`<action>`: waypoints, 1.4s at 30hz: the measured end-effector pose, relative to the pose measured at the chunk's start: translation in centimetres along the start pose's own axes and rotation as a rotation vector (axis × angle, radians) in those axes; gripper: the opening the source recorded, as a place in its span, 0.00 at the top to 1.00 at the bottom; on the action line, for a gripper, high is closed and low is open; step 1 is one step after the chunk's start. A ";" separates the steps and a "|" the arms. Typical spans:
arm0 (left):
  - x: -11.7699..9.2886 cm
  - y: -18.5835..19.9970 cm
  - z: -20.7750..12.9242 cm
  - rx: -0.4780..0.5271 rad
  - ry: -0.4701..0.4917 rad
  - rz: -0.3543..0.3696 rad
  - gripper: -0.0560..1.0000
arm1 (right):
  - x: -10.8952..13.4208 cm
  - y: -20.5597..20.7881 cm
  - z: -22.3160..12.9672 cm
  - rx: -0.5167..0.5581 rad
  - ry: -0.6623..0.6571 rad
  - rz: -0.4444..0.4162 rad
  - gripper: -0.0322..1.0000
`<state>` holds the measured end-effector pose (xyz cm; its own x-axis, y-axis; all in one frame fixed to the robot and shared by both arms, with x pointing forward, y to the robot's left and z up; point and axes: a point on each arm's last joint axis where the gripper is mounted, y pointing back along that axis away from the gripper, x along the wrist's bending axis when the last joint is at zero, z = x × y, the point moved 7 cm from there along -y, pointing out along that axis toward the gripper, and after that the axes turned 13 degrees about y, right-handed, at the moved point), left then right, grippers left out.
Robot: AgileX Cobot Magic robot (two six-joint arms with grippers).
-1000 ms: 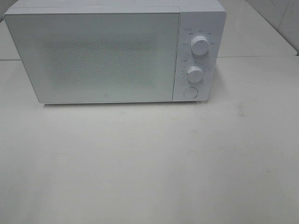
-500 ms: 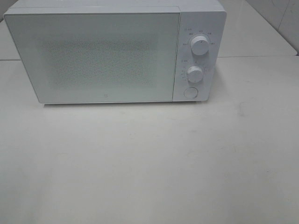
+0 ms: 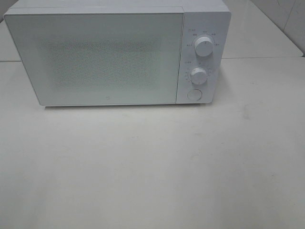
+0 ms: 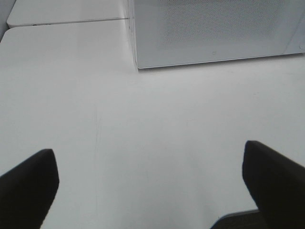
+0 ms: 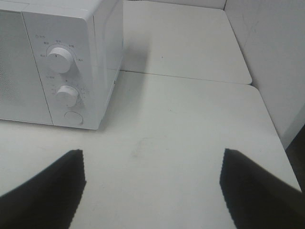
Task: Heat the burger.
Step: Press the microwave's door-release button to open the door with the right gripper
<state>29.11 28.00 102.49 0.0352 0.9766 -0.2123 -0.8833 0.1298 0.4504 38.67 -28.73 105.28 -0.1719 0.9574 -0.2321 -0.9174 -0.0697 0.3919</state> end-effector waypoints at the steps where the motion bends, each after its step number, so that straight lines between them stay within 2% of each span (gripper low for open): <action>1: 0.0 0.0 0.0 0.000 0.000 0.000 0.03 | 0.0 0.0 0.0 0.000 0.000 0.000 0.23; 11: 0.0 0.0 0.0 0.000 0.000 0.000 0.03 | 0.1 -5.7 1.4 0.010 0.004 0.018 0.23; 19: 0.0 0.0 0.0 0.000 0.000 0.000 0.03 | 0.4 -9.4 1.1 0.039 -0.007 0.033 0.23; 26: 0.0 0.0 0.0 0.000 0.000 0.000 0.03 | 0.8 -13.2 1.1 -0.006 -0.028 0.035 0.23; 34: 0.0 0.0 0.0 0.000 0.000 0.000 0.03 | 1.7 -15.8 -1.1 -0.101 -0.034 0.034 0.23; 42: 0.0 0.0 0.0 0.000 0.000 0.000 0.03 | 3.6 -17.0 -3.0 -0.114 -0.045 0.050 0.23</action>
<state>29.11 28.00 102.49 0.0352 0.9766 -0.2123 -0.8833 0.1298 0.4504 52.55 -24.92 95.08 -0.2048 0.9633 -0.1733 -0.9433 -0.1470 0.2978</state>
